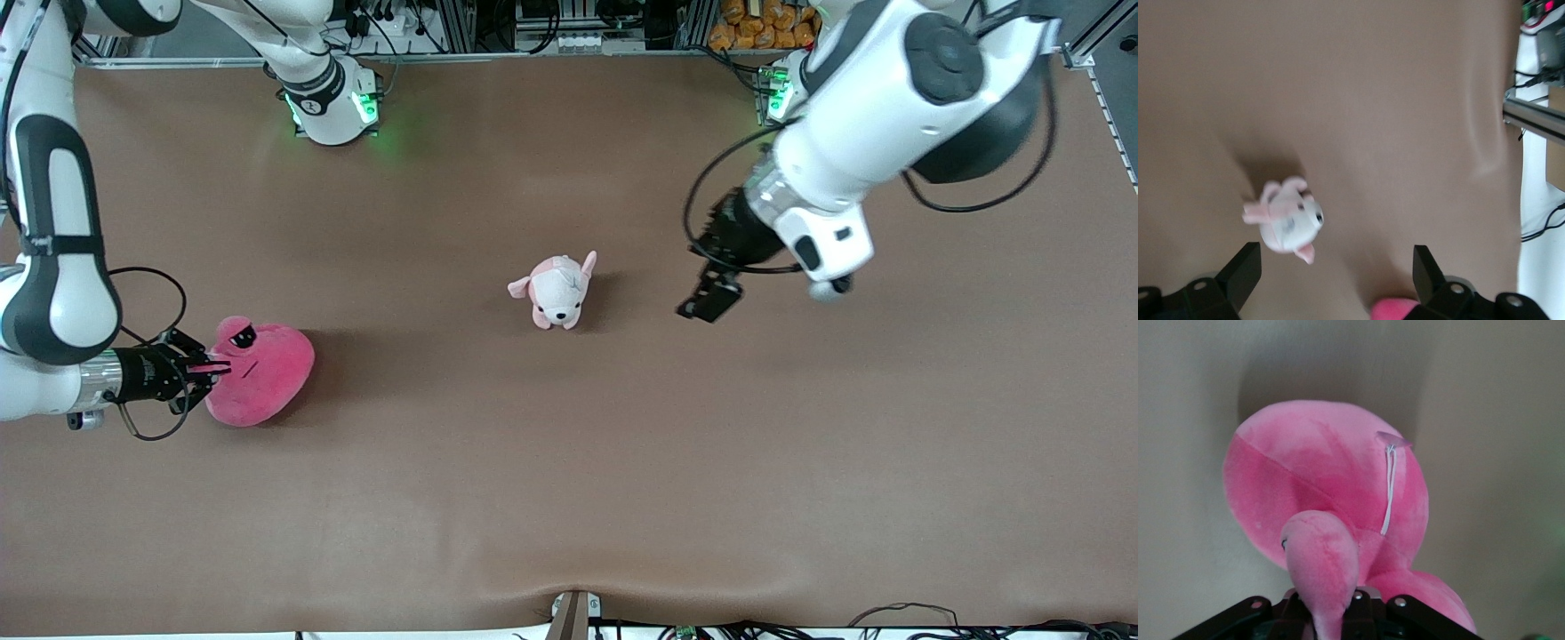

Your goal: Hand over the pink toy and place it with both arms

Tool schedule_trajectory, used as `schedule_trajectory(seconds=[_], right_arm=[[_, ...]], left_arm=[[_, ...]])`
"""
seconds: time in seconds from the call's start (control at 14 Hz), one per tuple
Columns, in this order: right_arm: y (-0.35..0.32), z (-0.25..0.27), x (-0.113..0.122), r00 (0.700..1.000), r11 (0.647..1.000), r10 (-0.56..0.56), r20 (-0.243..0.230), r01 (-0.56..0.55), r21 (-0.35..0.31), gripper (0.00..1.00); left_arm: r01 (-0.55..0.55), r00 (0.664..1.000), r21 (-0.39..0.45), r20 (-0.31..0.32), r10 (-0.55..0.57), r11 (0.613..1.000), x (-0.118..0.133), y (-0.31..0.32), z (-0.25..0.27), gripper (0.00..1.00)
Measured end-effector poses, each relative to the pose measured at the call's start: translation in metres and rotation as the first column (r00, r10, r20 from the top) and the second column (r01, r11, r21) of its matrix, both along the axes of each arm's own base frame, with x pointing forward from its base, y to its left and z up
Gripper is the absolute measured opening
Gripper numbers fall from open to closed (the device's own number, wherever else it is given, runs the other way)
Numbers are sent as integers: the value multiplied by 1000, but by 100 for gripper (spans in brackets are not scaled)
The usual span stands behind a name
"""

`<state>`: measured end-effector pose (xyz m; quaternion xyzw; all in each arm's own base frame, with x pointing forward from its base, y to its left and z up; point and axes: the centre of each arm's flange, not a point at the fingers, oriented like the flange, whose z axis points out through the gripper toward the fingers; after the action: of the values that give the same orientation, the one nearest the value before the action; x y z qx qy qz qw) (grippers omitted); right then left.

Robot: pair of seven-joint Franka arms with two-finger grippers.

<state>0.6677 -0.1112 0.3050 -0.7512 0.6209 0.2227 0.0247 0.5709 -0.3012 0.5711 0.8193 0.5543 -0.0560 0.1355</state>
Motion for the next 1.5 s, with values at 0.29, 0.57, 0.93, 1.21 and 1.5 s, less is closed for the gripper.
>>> schedule_trajectory(seconds=[0.29,0.57,0.93,1.21,1.5], right_arm=[[-9,1,-1,1000,1000,-2,6,2,12,14],[4,43,16,995,998,45,93,-48,34,56],[67,193,34,935,984,160,318,-177,25,100],[128,262,9,765,845,530,366,-512,-153,100],[159,309,-23,495,577,806,324,-779,-246,100]], left_arm=[[266,962,166,11,-272,950,7,58,5,100],[449,891,252,-58,-450,857,14,104,-4,100],[713,685,366,-177,-707,598,22,164,0,100],[765,622,371,-214,-753,527,19,193,14,100],[784,587,369,-184,-788,498,7,208,43,100]])
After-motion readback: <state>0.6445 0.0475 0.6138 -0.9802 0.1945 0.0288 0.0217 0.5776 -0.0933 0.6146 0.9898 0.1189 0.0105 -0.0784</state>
